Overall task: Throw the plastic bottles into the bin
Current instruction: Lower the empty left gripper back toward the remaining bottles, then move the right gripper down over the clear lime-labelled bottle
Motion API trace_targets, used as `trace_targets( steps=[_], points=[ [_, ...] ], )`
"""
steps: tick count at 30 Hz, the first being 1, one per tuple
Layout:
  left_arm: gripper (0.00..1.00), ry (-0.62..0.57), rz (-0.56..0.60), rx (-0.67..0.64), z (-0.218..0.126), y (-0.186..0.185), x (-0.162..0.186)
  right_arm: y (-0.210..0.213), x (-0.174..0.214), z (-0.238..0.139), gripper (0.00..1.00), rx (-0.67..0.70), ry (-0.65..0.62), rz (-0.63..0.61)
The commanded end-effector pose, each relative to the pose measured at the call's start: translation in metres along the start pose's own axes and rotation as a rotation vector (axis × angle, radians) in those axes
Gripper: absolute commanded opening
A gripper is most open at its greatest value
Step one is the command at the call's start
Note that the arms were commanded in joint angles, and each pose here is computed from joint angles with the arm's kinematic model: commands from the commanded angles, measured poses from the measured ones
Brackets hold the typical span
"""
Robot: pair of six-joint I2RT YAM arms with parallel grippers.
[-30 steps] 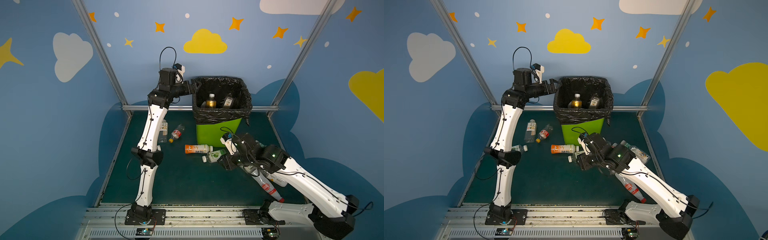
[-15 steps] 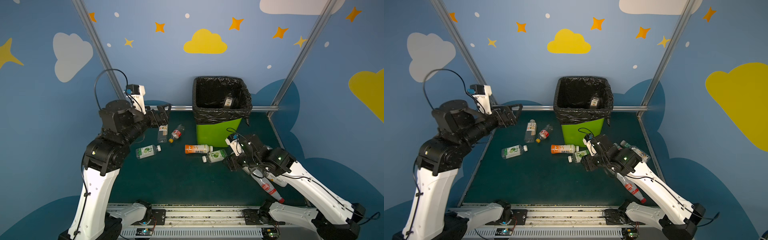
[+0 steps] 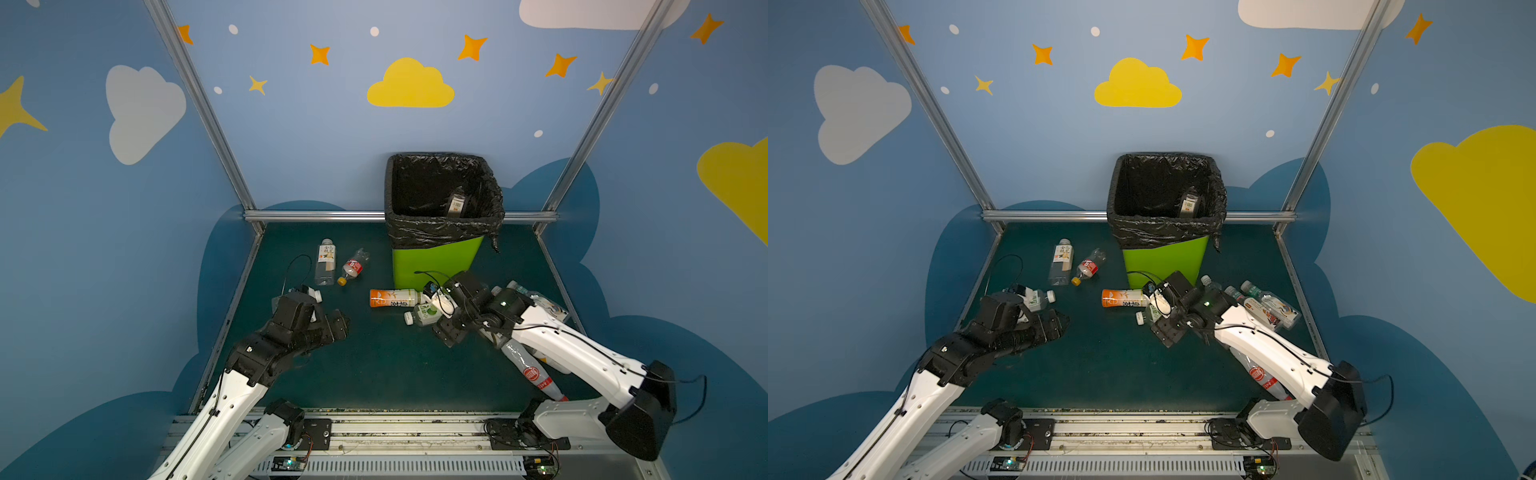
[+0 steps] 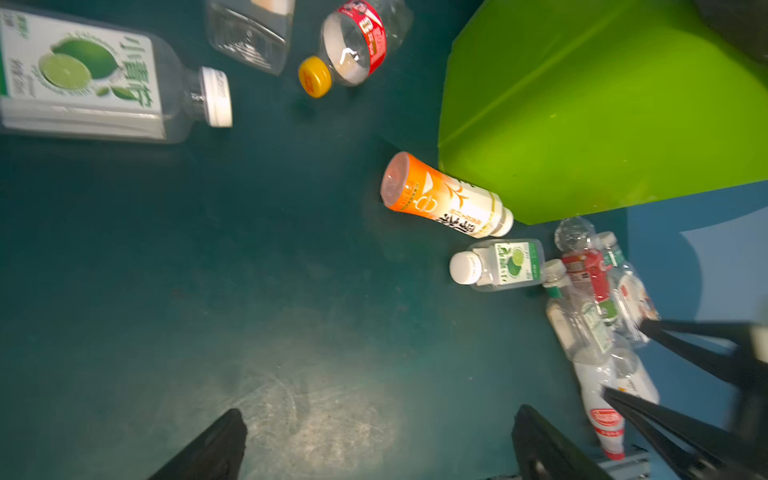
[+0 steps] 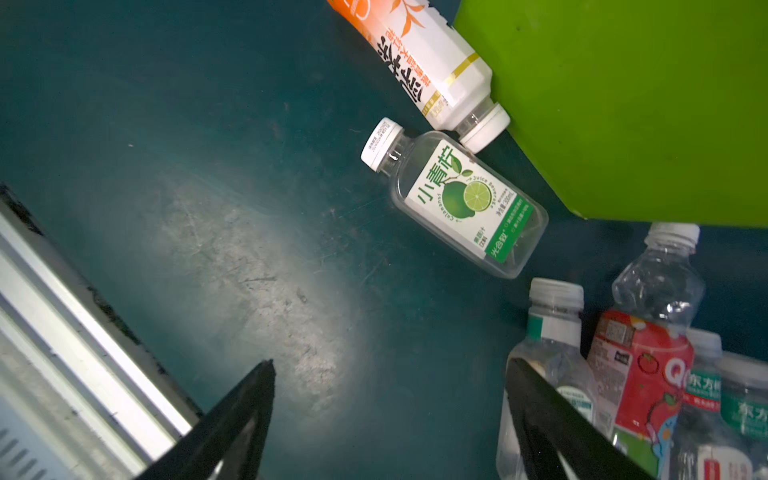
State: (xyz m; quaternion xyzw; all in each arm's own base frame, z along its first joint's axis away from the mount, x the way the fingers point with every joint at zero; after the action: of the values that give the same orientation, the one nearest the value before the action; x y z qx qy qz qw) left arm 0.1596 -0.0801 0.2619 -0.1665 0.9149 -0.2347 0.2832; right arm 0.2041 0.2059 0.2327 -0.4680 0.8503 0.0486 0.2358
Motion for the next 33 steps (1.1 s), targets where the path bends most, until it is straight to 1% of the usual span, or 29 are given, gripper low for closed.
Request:
trace_targets(
  steps=[1,3,7,10,16,21,24,28,33],
  points=[
    [1.0,0.014,-0.048,0.019,0.005,0.0,0.007,-0.008,-0.009,0.022,0.89,0.011,-0.018,-0.116],
    [1.0,0.021,-0.053,0.017,0.004,0.003,0.011,-0.013,-0.011,0.036,0.89,-0.006,0.007,-0.165],
    [1.0,-0.008,-0.059,0.017,-0.004,0.008,0.014,-0.024,-0.014,0.054,0.89,-0.016,0.055,-0.208],
    [1.0,-0.024,-0.052,0.018,-0.011,0.01,0.014,-0.033,-0.017,0.064,0.9,-0.039,0.073,-0.222],
    [1.0,-0.014,-0.043,0.005,-0.011,0.011,0.015,-0.043,-0.027,0.08,0.9,-0.071,0.1,-0.261],
    [1.0,-0.019,-0.035,0.011,-0.01,0.008,0.013,-0.046,-0.033,0.1,0.9,-0.126,0.166,-0.299],
    [1.0,-0.03,-0.026,0.007,-0.012,0.007,0.01,-0.049,-0.035,0.109,0.9,-0.156,0.192,-0.301],
    [1.0,-0.037,-0.013,0.0,-0.015,0.006,0.008,-0.055,-0.04,0.118,0.91,-0.163,0.189,-0.294],
    [1.0,-0.041,-0.005,-0.016,-0.019,0.007,0.008,-0.066,-0.043,0.127,0.91,-0.217,0.202,-0.248]
  ],
)
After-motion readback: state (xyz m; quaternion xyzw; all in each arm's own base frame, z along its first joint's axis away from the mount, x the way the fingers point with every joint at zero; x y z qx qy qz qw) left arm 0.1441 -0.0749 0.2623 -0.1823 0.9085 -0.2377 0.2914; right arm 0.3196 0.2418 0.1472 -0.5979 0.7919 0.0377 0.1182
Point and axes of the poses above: each gripper's point midway between its finger pads, its own z axis out along the fingers, its own y axis along the line the jaws close on, x = y × z, the point moved 8 cm from there along -z, back along the fingers, and after that the axes turned 3 degrees about -z, right-handed, at the moved point
